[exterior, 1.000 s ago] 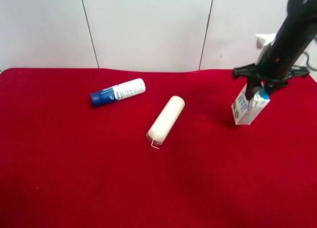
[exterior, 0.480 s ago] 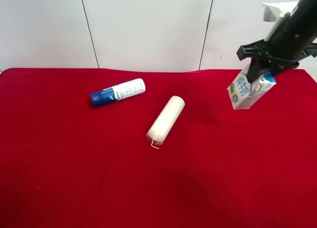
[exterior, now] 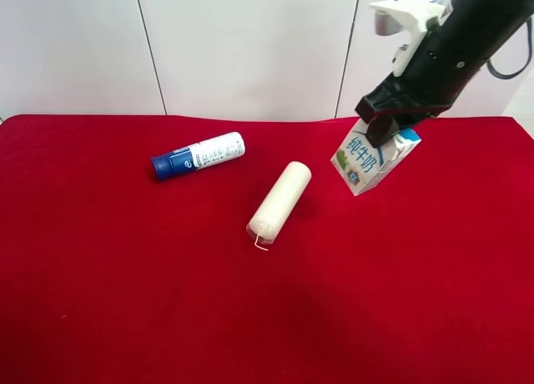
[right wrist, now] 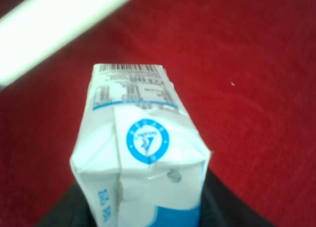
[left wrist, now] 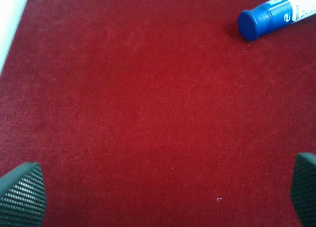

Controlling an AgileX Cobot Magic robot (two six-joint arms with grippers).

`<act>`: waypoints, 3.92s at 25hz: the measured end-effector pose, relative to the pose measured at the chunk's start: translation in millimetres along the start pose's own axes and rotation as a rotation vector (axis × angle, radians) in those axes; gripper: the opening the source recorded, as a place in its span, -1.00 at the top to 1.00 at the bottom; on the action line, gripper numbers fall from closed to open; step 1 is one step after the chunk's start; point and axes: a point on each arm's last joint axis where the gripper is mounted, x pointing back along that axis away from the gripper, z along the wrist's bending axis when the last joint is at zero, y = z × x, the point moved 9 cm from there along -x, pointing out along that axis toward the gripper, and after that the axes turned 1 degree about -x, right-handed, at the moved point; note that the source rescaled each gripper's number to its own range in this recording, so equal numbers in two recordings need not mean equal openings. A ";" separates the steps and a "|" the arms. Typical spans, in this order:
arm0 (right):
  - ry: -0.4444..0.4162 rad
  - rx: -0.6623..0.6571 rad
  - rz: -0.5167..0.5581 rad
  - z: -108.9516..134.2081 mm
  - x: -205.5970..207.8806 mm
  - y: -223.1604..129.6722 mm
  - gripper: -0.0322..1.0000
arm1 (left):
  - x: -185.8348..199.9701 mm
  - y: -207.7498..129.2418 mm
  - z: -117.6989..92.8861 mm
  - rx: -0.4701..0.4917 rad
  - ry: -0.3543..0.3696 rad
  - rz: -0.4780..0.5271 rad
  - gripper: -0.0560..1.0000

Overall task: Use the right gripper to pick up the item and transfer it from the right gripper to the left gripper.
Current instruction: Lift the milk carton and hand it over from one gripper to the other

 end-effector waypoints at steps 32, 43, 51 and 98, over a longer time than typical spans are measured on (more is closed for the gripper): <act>0.426 0.586 -0.142 141.4 16.6 8.0 0.94 | -7.9 14.3 -121.5 -0.275 -0.823 0.461 -1.00; 0.584 0.674 -0.137 163.5 30.1 -5.6 0.94 | -40.2 18.5 -166.6 -0.493 -0.961 0.572 -1.00; 0.675 0.698 -0.197 178.2 40.9 -3.0 0.94 | -56.1 45.9 -197.0 -0.589 -1.021 0.532 -1.00; 0.850 0.703 -0.438 208.3 73.8 20.1 0.94 | -62.4 56.9 -214.7 -0.563 -1.063 0.461 0.80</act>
